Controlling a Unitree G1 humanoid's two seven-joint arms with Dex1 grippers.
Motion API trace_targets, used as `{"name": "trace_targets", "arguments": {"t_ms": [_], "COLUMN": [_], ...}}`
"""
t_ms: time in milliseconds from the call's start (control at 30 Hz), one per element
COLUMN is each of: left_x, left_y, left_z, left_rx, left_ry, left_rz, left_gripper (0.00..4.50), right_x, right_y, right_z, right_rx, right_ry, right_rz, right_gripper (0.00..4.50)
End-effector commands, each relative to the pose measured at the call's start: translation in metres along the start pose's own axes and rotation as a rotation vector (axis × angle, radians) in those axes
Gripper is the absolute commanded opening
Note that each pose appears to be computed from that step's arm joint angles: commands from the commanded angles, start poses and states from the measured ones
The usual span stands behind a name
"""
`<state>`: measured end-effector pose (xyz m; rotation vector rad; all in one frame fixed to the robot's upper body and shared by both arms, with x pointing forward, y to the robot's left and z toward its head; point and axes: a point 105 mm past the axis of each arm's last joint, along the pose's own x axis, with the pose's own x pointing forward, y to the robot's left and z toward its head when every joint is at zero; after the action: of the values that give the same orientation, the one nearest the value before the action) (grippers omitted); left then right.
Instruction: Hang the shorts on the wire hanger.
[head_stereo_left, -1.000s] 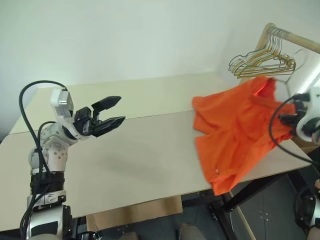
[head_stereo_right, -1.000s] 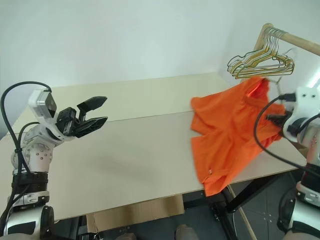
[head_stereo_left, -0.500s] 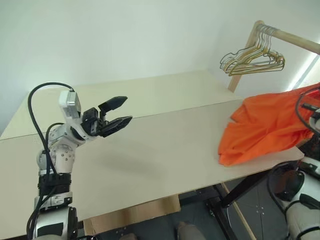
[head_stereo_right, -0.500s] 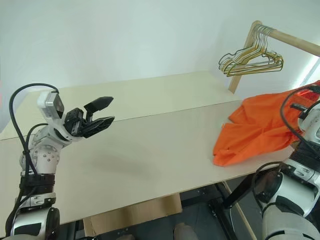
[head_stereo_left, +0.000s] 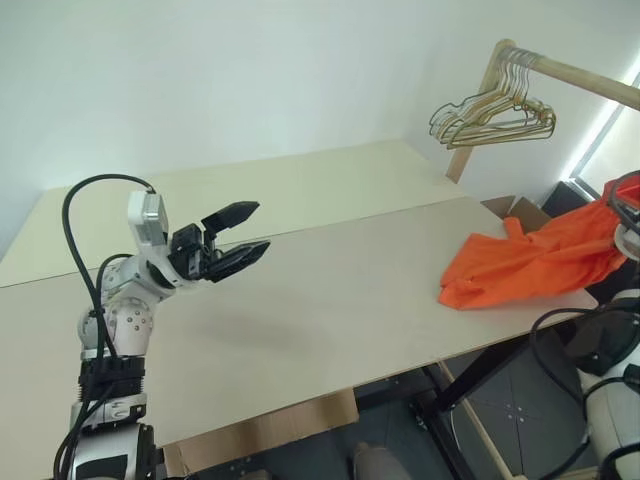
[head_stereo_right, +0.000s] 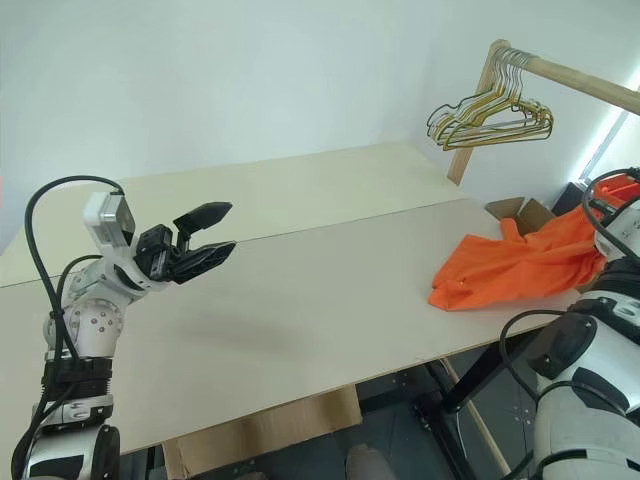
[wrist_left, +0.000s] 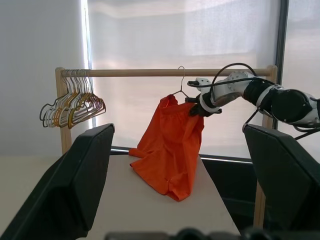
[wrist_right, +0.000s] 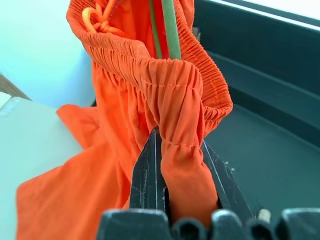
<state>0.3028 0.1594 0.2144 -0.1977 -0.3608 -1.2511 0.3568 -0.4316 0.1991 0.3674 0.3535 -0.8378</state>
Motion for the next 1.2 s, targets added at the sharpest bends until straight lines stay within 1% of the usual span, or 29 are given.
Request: {"name": "trace_targets", "arguments": {"t_ms": [33,300,367,433,500,533,633,667,700,733,767,900,1067,1200], "left_x": [0.004,0.007,0.007,0.007,0.008,0.009,0.009,0.009,0.009,0.009,0.009,0.011,0.013,0.013], "left_y": [-0.002,-0.001,-0.001,0.0,0.0,0.0,0.0,0.001,0.001,0.001,0.001,0.0,-0.002,-0.004], "left_z": [0.011,0.012,0.013,0.014,0.015,0.016,0.016,0.016,0.016,0.016,0.017,0.02,0.024,0.028], "left_rx": [0.049,0.058,0.059,0.061,0.061,0.061,0.061,0.06,0.06,0.059,0.06,0.058,0.058,0.063], "left_ry": [-0.032,-0.041,-0.043,-0.05,-0.057,-0.059,-0.062,-0.064,-0.065,-0.066,-0.07,-0.102,-0.141,-0.167], "left_rz": [-0.01,-0.008,-0.007,-0.011,-0.016,-0.019,-0.022,-0.021,-0.02,-0.02,-0.022,-0.033,-0.041,-0.036], "left_gripper": [4.47,4.47,4.47,4.47,4.5,4.5,4.5,4.5,4.5,4.5,4.5,4.5,4.5,4.5], "right_x": [-0.002,0.0,-0.001,-0.002,-0.004,-0.004,-0.007,-0.009,-0.01,-0.011,-0.014,-0.026,-0.053,-0.084], "right_y": [-0.002,-0.004,-0.003,-0.004,-0.007,-0.007,-0.009,-0.01,-0.01,-0.011,-0.011,-0.011,-0.006,0.002], "right_z": [0.016,0.006,0.006,0.006,0.007,0.007,0.01,0.012,0.013,0.014,0.016,0.028,0.053,0.08], "right_rx": [0.062,0.079,0.028,-0.069,-0.15,-0.158,-0.165,-0.156,-0.149,-0.133,-0.13,-0.144,-0.191,-0.266], "right_ry": [-0.045,-0.006,-0.017,-0.04,-0.068,-0.075,-0.108,-0.124,-0.135,-0.14,-0.16,-0.253,-0.45,-0.673], "right_rz": [-0.001,-0.022,-0.034,-0.075,-0.121,-0.125,-0.154,-0.166,-0.173,-0.176,-0.194,-0.266,-0.345,-0.392], "right_gripper": [0.0,0.0,0.0,0.0,0.59,0.77,1.82,2.08,2.48,2.79,3.19,4.48,4.48,4.48]}}
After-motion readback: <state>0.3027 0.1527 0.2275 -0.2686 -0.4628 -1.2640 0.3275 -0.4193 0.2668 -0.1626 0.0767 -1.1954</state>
